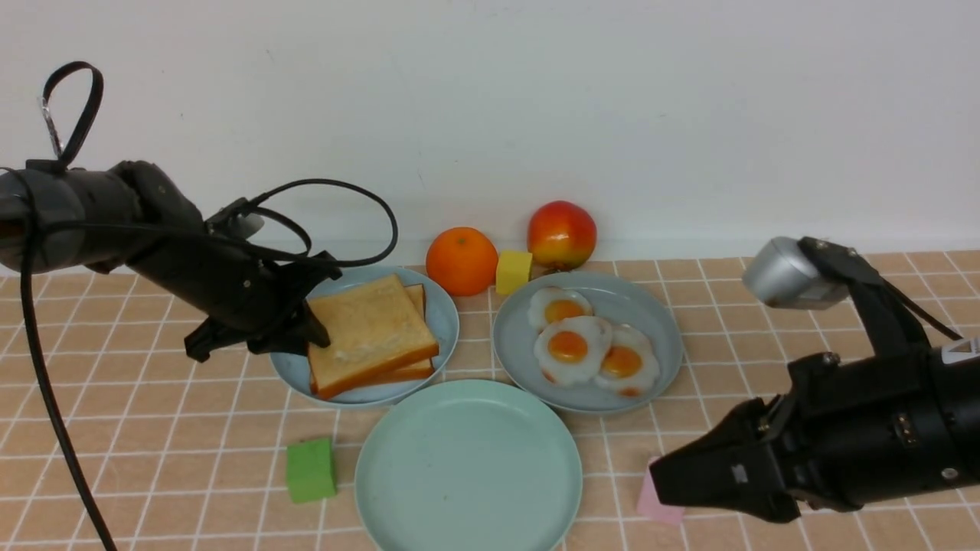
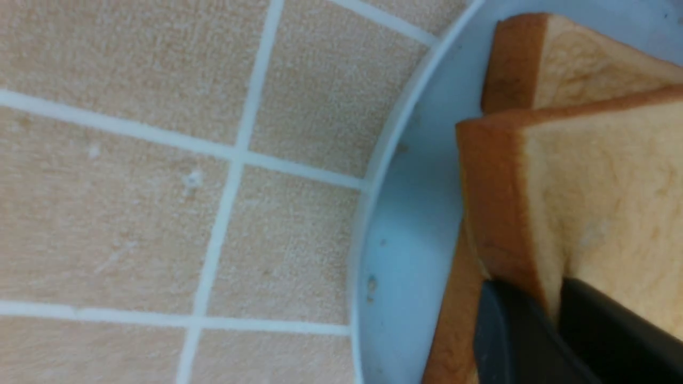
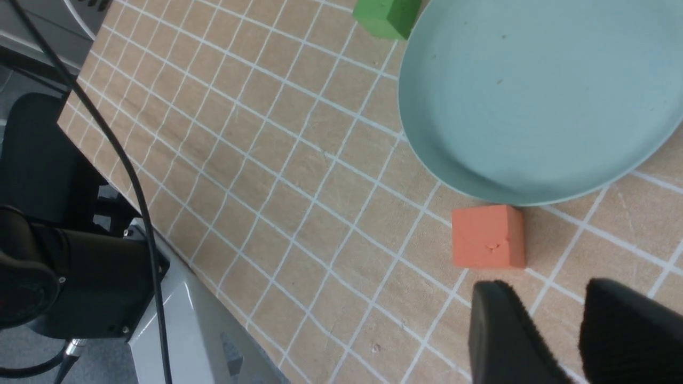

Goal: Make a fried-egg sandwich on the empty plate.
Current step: Use the left arm to grab a slice of bread, then use the left arm to put a slice of bread into the empty plate in the middle

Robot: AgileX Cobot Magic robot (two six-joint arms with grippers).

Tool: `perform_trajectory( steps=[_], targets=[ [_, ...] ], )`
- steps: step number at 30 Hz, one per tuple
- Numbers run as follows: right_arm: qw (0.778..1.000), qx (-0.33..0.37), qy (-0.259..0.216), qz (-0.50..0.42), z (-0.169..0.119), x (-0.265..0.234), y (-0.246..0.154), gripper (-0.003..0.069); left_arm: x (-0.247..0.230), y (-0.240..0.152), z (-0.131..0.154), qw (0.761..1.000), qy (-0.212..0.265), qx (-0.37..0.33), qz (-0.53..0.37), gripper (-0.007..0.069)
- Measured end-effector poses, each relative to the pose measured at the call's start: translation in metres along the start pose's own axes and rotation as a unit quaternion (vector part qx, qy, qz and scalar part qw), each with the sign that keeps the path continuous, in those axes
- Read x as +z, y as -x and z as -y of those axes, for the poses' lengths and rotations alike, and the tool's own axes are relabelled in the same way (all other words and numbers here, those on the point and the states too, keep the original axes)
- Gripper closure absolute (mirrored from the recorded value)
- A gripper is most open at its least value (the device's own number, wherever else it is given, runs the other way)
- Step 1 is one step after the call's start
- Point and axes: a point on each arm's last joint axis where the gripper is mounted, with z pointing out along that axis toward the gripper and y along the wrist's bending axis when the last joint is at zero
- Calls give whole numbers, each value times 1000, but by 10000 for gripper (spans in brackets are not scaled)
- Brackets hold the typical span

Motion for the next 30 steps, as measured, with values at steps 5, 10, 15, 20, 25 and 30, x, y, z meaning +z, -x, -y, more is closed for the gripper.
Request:
perform_trajectory(
  steps=[5, 10, 15, 20, 25, 30],
  targets=[
    [1000, -11, -4, -11, 0, 0, -2, 418, -37, 3, 13, 999, -4, 42, 29, 550],
    [998, -47, -30, -24, -1, -7, 5, 418, -88, 7, 35, 992, -30, 88, 82, 557],
    [993, -72, -95, -20, -7, -29, 28, 418, -140, -2, 51, 982, -51, 142, 110, 556],
    [991, -66, -116, -17, -11, -38, 36, 418, -142, -4, 51, 982, -50, 152, 103, 556],
    [991, -60, -116, -24, -11, -39, 35, 418, -120, -18, 49, 989, -70, 129, 30, 556],
    [990, -64, -123, -23, -10, -39, 36, 418, -76, -56, 53, 987, -97, 121, -49, 559]
  ],
)
